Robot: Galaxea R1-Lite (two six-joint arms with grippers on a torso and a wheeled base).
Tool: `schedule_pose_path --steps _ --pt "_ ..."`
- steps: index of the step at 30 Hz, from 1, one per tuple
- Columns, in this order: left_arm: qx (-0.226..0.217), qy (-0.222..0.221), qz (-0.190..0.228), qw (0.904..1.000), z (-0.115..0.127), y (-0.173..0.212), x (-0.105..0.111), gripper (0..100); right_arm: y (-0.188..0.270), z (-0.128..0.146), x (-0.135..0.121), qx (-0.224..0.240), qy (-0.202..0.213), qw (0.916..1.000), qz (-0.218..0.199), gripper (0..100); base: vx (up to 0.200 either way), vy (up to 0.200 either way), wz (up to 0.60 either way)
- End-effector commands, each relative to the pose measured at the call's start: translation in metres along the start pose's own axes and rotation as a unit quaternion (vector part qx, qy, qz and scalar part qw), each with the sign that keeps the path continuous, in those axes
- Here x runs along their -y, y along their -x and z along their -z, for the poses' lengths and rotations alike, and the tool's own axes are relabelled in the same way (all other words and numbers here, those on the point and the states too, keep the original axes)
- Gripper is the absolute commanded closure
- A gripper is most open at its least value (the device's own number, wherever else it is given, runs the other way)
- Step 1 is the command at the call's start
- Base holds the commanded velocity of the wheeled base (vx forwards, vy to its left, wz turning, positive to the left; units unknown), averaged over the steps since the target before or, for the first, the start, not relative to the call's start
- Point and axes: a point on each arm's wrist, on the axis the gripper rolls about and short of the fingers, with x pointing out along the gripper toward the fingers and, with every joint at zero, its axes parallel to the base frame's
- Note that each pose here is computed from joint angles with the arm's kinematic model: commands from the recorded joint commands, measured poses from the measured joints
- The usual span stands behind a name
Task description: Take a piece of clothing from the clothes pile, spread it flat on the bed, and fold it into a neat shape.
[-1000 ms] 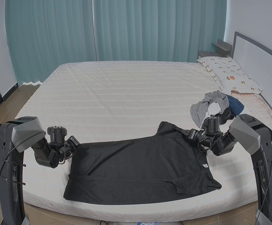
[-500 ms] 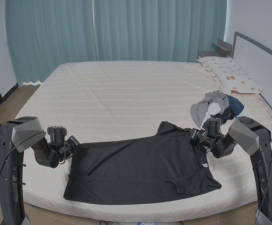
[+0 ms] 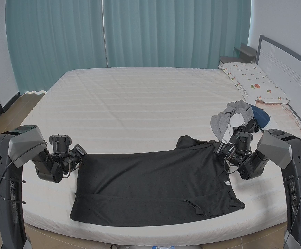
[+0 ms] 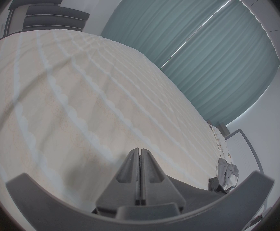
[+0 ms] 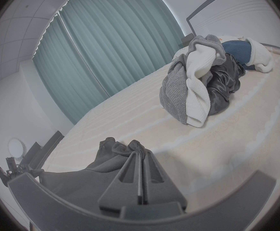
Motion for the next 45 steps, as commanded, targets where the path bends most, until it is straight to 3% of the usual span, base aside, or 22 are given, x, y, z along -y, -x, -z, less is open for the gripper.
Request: schedule_pose_path --steps 1,10,17,22,29,34,37,42,45 --pt "0.006 0.001 0.004 1.0000 -0.005 0.003 0.003 100 0.014 -0.013 -0.010 0.012 -0.025 0.9995 -0.013 100 0.000 0.000 0.00" --pt "0.014 0.003 0.005 0.9999 -0.012 0.006 0.004 100 0.032 -0.022 -0.008 0.011 -0.043 0.9986 -0.030 100 0.000 0.000 0.00" --pt "0.019 0.006 0.003 0.9998 -0.016 0.007 0.001 100 0.025 0.007 0.005 -0.025 -0.045 0.9984 -0.024 100 0.000 0.000 0.00" --pt "0.016 0.006 0.001 0.9999 -0.015 0.007 0.000 100 0.027 0.006 0.011 -0.019 -0.044 0.9986 -0.022 100 0.000 0.000 0.00" --pt "-0.017 0.006 0.007 0.9998 -0.008 0.018 -0.005 100 0.050 -0.001 0.012 -0.030 -0.053 0.9978 -0.028 100 0.000 0.000 0.00" --pt "-0.023 0.007 0.008 0.9997 -0.010 0.029 -0.004 100 0.062 0.003 0.009 -0.019 -0.047 0.9979 -0.041 100 0.000 0.000 0.00" --pt "-0.039 0.003 0.013 0.9992 -0.010 0.039 -0.006 100 0.078 0.016 0.009 -0.035 -0.042 0.9977 -0.040 100 0.000 0.000 0.00" --pt "-0.054 -0.025 0.020 0.9980 -0.009 0.052 -0.006 100 0.094 0.025 0.010 -0.036 -0.038 0.9978 -0.042 100 0.000 0.000 0.00" --pt "-0.068 -0.049 0.010 0.9964 -0.006 0.069 -0.012 100 0.111 0.040 0.017 -0.065 -0.013 0.9975 -0.025 100 0.000 0.000 0.00"
